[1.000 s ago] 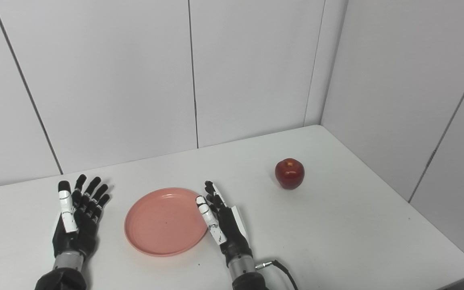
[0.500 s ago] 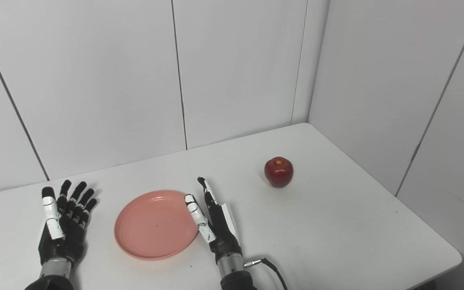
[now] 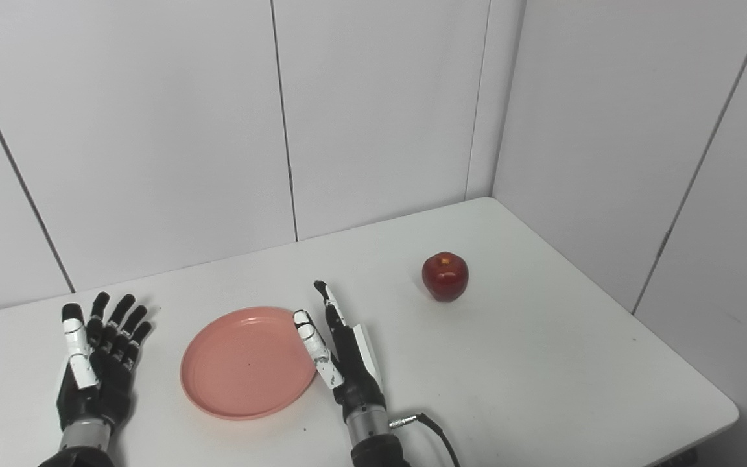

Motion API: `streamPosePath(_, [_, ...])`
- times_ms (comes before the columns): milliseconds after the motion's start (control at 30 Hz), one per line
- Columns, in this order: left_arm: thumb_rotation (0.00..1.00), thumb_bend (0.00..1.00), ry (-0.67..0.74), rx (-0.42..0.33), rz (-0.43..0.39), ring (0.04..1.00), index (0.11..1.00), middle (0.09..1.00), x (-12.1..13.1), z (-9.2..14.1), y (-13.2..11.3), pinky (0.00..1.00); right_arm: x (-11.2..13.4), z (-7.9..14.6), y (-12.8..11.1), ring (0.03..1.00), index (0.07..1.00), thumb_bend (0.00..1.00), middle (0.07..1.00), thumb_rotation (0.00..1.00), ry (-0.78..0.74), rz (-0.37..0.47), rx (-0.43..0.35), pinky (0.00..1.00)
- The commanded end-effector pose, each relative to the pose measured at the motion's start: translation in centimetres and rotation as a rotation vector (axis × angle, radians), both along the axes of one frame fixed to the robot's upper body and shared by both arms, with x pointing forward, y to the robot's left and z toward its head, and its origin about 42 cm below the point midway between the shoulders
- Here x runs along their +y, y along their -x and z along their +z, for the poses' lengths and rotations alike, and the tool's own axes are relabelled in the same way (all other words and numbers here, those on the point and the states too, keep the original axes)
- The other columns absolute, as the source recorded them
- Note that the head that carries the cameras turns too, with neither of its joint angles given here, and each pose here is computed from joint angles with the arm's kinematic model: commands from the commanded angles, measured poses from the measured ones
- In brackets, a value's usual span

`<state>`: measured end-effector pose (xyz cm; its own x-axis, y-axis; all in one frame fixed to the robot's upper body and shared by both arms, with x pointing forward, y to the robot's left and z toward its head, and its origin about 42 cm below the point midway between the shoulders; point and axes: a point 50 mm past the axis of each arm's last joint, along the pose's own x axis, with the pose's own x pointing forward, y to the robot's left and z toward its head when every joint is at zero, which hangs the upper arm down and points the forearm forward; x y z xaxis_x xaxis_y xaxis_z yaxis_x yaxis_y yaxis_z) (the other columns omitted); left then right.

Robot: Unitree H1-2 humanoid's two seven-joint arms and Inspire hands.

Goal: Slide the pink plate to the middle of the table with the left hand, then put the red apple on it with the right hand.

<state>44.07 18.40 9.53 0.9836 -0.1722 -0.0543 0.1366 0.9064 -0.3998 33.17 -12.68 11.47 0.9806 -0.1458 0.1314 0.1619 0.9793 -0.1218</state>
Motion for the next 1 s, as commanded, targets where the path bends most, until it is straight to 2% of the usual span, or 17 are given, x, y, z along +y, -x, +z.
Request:
streamPosePath(0, [0.98, 0.64, -0.011, 0.180, 0.011, 0.905, 0.979, 0.921, -0.1, -4.3, 2.2, 0.93, -1.2, 0.5, -0.2, 0.952, 0.965, 0.65, 0.972, 1.00, -0.001, -0.035, -0.067, 0.95])
streamPosePath(200, [0.98, 0.64, -0.015, 0.173, -0.005, 0.904, 0.975, 0.920, -0.4, -4.3, 2.2, 0.93, -2.4, 2.0, -0.3, 0.948, 0.963, 0.68, 0.941, 1.00, 0.035, -0.078, -0.091, 0.98])
streamPosePath(567, [0.99, 0.61, -0.015, 0.181, 0.008, 0.907, 0.974, 0.911, -0.3, -4.4, 2.2, 0.93, -3.7, 5.0, -1.3, 0.922, 0.949, 0.66, 0.926, 1.00, 0.070, -0.078, -0.128, 0.93])
streamPosePath(667, [0.98, 0.62, -0.009, 0.175, 0.003, 0.919, 0.979, 0.922, -0.3, -4.5, 2.2, 0.95, -4.0, 5.9, -1.7, 0.896, 0.952, 0.72, 0.924, 1.00, 0.076, -0.075, -0.162, 0.90])
streamPosePath(767, [0.98, 0.62, -0.014, 0.171, 0.001, 0.920, 0.976, 0.922, -0.2, -4.5, 2.2, 0.94, -4.2, 6.6, -2.1, 0.886, 0.957, 0.72, 0.925, 1.00, 0.129, -0.074, -0.200, 0.88])
streamPosePath(833, [0.97, 0.62, -0.013, 0.171, 0.001, 0.917, 0.973, 0.919, -0.1, -4.5, 2.2, 0.94, -4.3, 7.2, -2.3, 0.856, 0.963, 0.69, 0.923, 1.00, 0.167, -0.077, -0.225, 0.83])
streamPosePath(967, [0.96, 0.62, -0.019, 0.175, 0.009, 0.907, 0.970, 0.913, 0.0, -4.5, 2.2, 0.93, -4.7, 8.3, -2.9, 0.878, 0.979, 0.70, 0.930, 1.00, 0.226, -0.083, -0.273, 0.85])
